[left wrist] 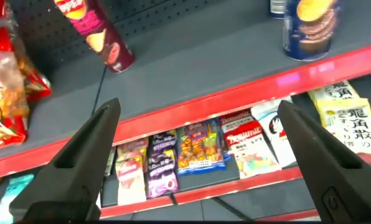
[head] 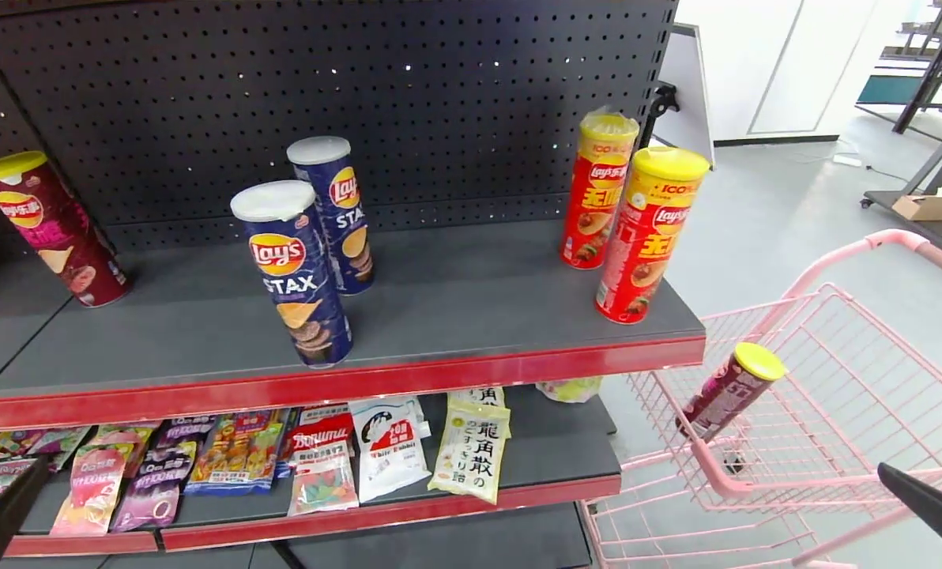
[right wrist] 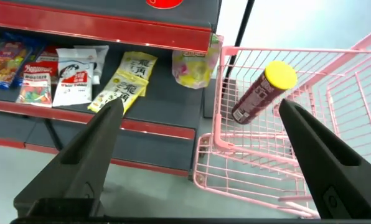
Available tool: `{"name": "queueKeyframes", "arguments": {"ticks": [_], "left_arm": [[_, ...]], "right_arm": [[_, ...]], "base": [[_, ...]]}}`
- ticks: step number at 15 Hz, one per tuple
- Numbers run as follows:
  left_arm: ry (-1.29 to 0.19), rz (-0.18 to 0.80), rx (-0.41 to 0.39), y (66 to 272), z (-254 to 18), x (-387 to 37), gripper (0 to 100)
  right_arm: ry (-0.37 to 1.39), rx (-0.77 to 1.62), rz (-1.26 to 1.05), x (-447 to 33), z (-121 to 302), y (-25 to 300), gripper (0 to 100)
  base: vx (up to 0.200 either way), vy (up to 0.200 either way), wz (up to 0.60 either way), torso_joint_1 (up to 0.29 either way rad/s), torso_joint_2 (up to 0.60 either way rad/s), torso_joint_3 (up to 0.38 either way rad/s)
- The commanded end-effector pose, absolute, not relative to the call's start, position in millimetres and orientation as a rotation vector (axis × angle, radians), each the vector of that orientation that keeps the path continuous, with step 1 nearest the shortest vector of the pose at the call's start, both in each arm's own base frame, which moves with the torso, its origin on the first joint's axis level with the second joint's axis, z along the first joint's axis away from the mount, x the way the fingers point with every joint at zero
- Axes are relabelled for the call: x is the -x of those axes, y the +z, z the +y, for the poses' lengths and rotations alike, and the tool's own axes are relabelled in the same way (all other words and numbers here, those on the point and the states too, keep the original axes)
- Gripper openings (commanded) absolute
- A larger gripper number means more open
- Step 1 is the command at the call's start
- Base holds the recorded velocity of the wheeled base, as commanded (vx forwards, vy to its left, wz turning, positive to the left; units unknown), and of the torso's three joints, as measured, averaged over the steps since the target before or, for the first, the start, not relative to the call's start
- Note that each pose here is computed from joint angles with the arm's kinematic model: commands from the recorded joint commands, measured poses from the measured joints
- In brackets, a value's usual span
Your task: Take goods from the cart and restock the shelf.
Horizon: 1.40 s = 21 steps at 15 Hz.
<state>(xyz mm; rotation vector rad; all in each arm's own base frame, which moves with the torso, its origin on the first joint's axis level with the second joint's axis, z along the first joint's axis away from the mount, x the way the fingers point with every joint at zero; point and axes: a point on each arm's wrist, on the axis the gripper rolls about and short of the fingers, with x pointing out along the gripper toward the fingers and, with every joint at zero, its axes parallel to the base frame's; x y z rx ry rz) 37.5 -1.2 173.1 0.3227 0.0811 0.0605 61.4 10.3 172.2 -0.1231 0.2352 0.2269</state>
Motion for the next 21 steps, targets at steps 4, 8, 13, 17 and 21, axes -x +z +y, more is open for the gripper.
{"name": "queueKeyframes", "arguments": {"ticks": [4, 8, 13, 17, 21], "left_arm": [[0.035, 0.027, -0.311, 152.1, 1.9, -16.8, 100], [0.000, 0.028, -0.310, 152.7, 1.1, -17.4, 100], [0.000, 0.031, -0.310, 152.1, 1.1, -17.4, 100], [0.000, 0.031, -0.310, 152.1, 1.1, -17.4, 100], [-0.001, 0.035, -0.310, 152.0, 1.1, -17.3, 100]], "right_arm": [[0.228, 0.121, 0.252, -63.0, 10.5, 169.5, 100], [0.230, 0.119, 0.263, -62.7, 10.5, 166.1, 100], [0.230, 0.118, 0.271, -62.4, 10.4, 163.6, 100], [0.230, 0.118, 0.275, -62.3, 10.4, 162.6, 100], [0.230, 0.116, 0.277, -63.1, 10.5, 162.9, 100]], "base": [[0.000, 0.000, 0.00, 0.000, 0.00, 0.000], [0.000, 0.000, 0.00, 0.000, 0.00, 0.000], [0.000, 0.000, -0.36, 0.004, 0.00, 0.000], [0.000, 0.000, -0.60, 0.001, 0.00, 0.002], [0.000, 0.000, -0.30, -0.001, 0.00, 0.002]]}}
